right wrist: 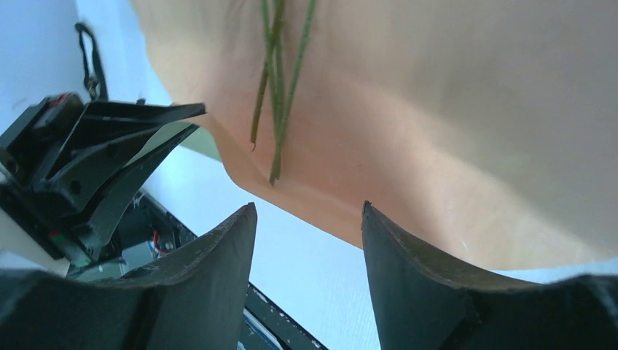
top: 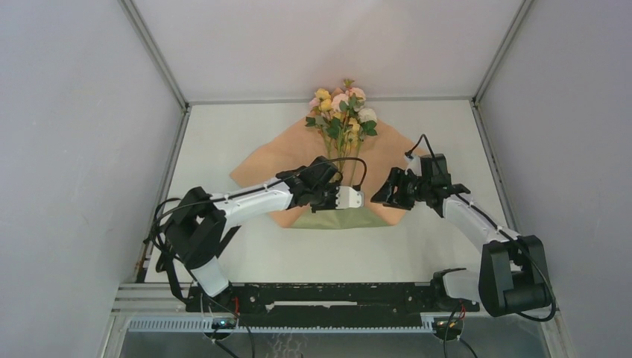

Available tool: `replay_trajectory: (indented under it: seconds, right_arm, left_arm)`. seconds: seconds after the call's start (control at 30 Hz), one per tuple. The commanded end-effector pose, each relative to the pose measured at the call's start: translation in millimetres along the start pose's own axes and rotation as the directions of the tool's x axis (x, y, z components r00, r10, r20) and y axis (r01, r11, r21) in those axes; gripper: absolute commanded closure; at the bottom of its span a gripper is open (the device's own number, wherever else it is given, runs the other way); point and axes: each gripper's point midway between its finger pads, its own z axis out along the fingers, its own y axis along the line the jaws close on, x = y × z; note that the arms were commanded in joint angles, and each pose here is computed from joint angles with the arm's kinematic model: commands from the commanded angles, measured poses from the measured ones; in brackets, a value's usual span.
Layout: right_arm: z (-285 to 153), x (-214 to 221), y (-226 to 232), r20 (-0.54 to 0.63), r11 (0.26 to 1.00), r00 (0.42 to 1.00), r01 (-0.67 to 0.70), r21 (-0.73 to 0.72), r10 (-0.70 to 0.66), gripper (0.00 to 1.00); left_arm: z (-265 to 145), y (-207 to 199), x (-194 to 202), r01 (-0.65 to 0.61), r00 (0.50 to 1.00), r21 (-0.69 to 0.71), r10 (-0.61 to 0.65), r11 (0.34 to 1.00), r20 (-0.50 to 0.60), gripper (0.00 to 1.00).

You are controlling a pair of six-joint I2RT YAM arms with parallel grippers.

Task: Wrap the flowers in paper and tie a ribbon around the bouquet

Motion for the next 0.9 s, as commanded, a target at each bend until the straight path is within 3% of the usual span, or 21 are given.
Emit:
replay_trajectory:
  seconds: [0.0, 0.27, 0.5, 0.67, 0.87]
  right_arm:
    - [1, -2, 23, 0.035, 0.981, 0.993, 0.113, -0.16, -0.109, 0.35]
    - [33, 2, 18, 0.0, 0.966, 0.992, 0.125, -0.226, -0.129, 0.35]
    - [31, 12, 17, -0.005, 0.956, 0.984, 0.172, -0.238, -0.178, 0.36]
    - [39, 21, 11, -0.054, 0.963, 0.988, 0.13, -0.237, -0.147, 0.39]
    - [21, -4, 11, 0.04, 0.963, 0.991, 0.131, -0.234, -0.125, 0.39]
  left_arm:
    - [-5, 16, -19, 0.006, 0.999, -0.012, -0.005, 1.0, 0.053, 1.0]
    - [-3, 17, -17, 0.021, 0.999, -0.008, -0.02, 1.0, 0.045, 1.0]
    - [3, 21, -10, 0.049, 0.998, -0.015, -0.049, 0.999, 0.027, 1.0]
    - [3, 27, -12, 0.069, 0.997, -0.025, -0.068, 0.997, 0.03, 1.0]
    - [8, 24, -7, 0.064, 0.998, -0.012, -0.064, 0.998, 0.019, 1.0]
